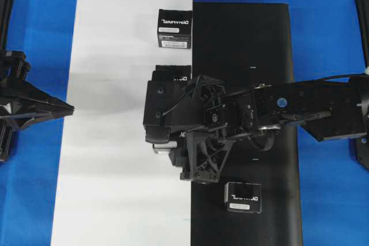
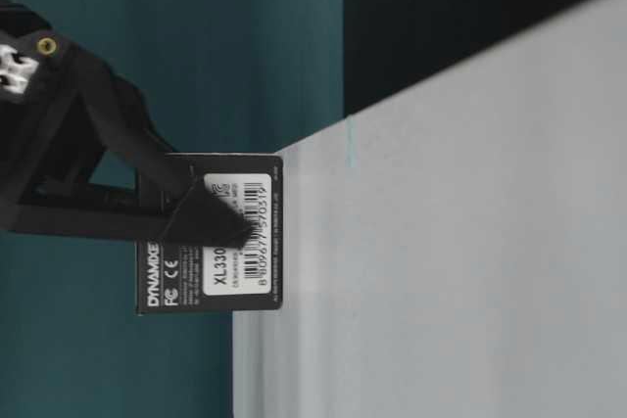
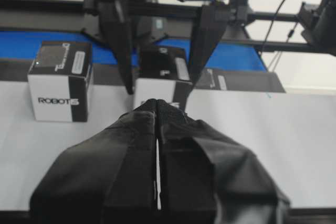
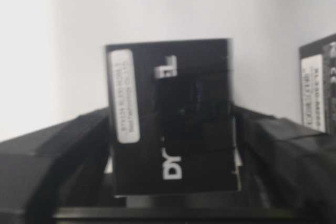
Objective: Place the box from the black base onto the white base.
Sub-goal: 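Carry the held box left over the white base, then lower the box onto the white base and open the right gripper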
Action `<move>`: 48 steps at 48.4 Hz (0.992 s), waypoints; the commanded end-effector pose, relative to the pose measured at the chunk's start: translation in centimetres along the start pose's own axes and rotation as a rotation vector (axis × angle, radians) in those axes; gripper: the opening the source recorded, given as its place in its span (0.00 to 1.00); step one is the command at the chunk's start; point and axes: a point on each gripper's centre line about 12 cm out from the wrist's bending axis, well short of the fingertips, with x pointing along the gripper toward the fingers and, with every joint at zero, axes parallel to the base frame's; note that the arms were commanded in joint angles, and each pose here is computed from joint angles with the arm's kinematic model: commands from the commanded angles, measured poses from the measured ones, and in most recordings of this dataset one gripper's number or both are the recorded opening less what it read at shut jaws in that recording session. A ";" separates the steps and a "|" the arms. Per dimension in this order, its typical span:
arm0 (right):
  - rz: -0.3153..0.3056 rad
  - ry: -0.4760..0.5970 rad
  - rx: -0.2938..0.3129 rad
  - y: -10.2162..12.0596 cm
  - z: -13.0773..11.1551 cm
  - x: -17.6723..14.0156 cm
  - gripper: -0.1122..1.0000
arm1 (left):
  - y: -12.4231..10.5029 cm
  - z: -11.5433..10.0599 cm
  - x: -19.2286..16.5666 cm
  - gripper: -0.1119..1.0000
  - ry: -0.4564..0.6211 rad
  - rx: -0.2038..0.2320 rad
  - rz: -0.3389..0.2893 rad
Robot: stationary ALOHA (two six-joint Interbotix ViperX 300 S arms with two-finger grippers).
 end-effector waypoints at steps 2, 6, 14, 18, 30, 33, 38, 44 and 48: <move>0.006 -0.011 -0.024 0.4 0.0 0.5 0.98 | -0.1 0.5 0.1 0.07 -0.014 0.003 -0.003; 0.010 -0.030 -0.053 0.5 0.1 0.4 1.00 | -0.1 0.5 0.1 0.07 -0.014 0.003 -0.003; 0.011 -0.036 -0.055 0.5 0.1 0.4 1.00 | -0.1 0.5 0.1 0.07 -0.015 0.003 -0.003; 0.011 -0.038 -0.053 0.5 0.1 0.3 1.00 | -0.1 0.5 0.1 0.07 -0.014 0.002 -0.003; 0.009 -0.064 -0.035 0.0 0.5 -1.1 1.00 | -0.1 0.5 0.1 0.07 -0.015 0.003 -0.006; 0.009 -0.076 -0.035 -0.1 0.6 -1.8 1.00 | -0.1 0.5 0.1 0.07 -0.015 0.002 -0.006; 0.012 -0.096 -0.032 -0.1 0.5 -3.1 1.00 | -0.1 0.5 0.0 0.07 -0.010 0.002 -0.006; 0.024 -0.148 -0.025 0.0 0.6 -5.5 1.00 | -0.1 0.1 -0.1 0.07 0.029 0.000 -0.002; 0.033 -0.183 -0.012 0.0 0.4 -7.3 1.00 | -0.1 0.2 -0.3 0.07 0.035 -0.007 -0.001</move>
